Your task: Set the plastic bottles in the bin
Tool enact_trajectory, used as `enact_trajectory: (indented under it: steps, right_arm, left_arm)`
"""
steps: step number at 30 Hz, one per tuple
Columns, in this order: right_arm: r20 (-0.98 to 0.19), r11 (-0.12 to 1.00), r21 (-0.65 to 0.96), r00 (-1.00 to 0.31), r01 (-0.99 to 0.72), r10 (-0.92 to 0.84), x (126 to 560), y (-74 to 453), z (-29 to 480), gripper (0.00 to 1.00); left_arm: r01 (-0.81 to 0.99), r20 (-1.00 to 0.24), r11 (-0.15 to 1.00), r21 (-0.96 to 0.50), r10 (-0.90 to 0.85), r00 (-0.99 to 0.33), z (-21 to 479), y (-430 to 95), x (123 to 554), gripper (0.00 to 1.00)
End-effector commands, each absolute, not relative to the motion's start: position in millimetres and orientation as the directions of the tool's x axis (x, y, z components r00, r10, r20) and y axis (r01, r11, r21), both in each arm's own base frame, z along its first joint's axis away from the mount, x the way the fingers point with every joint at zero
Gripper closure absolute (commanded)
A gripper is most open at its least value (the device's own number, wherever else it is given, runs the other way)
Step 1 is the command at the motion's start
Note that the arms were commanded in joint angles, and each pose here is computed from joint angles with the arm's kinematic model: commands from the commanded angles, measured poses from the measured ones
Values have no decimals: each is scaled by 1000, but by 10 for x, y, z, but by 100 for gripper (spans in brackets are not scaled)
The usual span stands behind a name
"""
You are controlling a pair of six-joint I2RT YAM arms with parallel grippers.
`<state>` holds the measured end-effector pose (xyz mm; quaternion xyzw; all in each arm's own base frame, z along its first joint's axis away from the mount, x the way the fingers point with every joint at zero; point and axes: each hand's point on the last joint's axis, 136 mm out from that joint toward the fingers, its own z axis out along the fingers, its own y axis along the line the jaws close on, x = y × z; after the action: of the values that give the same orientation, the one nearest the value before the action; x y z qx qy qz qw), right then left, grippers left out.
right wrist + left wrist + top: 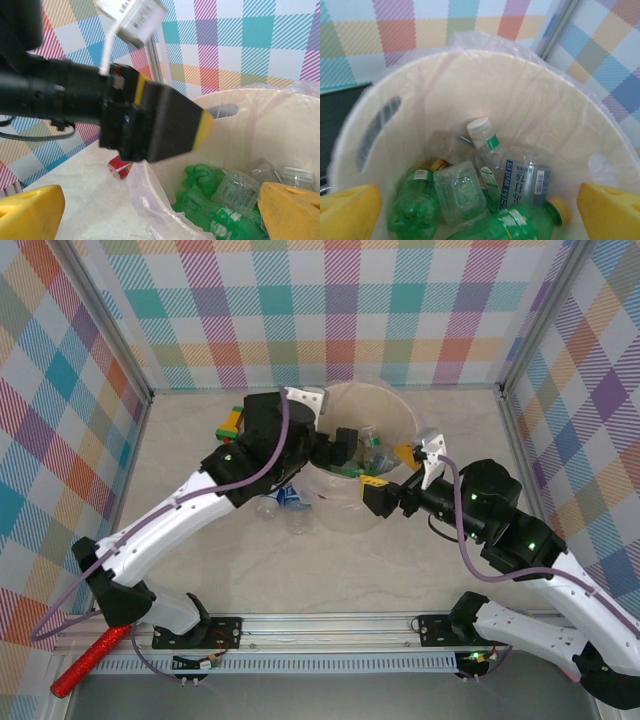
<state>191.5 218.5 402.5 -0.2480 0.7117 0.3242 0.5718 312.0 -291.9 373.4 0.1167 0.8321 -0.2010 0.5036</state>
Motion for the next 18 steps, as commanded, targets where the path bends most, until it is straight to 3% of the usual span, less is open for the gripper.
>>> enact_trajectory:
  steps: [1,8,18]
  right_arm:
    - [-976,641,186,-216,-745,32,1875,2231,4139,1]
    - [-967,586,210,-253,-783,8,1878,2429,4115,1]
    - [-957,538,239,-290,-808,-12,1899,2620,4086,1]
  left_arm:
    - [323,-905,914,-245,-96,-414,3954,-2565,3113,1]
    - [170,-883,946,-274,-178,-434,3768,-1898,3182,1]
    - [-94,-775,933,-347,-342,-531,3040,-1067,3461,1]
